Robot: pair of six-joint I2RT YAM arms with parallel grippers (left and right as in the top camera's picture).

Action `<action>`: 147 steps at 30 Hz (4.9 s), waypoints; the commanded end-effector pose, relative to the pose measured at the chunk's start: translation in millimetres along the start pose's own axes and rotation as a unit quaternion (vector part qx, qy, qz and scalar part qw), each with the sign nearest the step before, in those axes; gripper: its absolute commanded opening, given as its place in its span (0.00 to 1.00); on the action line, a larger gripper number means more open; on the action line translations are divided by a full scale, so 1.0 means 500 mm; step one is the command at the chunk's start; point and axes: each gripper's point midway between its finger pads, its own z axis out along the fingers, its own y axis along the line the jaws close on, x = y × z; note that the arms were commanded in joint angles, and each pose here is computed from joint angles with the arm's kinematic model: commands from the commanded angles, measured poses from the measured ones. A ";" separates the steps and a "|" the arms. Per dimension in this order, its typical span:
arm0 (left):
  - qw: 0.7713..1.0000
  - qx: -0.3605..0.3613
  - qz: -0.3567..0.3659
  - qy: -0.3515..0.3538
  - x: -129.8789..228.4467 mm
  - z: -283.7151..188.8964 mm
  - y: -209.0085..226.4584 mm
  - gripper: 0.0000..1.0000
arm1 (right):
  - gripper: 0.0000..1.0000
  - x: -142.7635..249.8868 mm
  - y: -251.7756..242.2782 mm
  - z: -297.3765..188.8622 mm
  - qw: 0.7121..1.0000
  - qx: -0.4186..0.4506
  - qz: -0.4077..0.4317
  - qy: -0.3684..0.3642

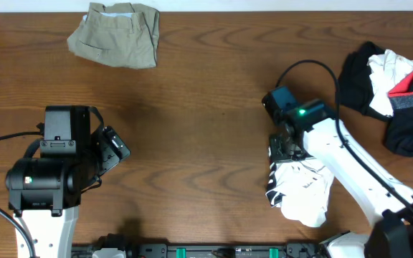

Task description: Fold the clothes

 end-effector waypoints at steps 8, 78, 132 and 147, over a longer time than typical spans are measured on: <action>1.000 -0.008 0.002 -0.002 -0.002 0.002 0.007 0.98 | 0.02 0.041 -0.103 -0.072 0.990 0.059 0.127 0.004; 1.000 -0.006 0.010 -0.004 -0.004 0.002 0.004 0.98 | 0.11 -0.032 0.141 0.264 0.948 -0.260 0.156 0.094; 1.000 -0.006 0.010 -0.004 -0.004 0.002 0.005 0.98 | 0.27 -0.187 0.093 0.047 0.996 -0.068 -0.006 0.056; 1.000 -0.006 0.010 -0.004 -0.004 0.002 0.005 0.98 | 0.33 -0.175 0.141 0.043 0.987 -0.141 -0.035 0.070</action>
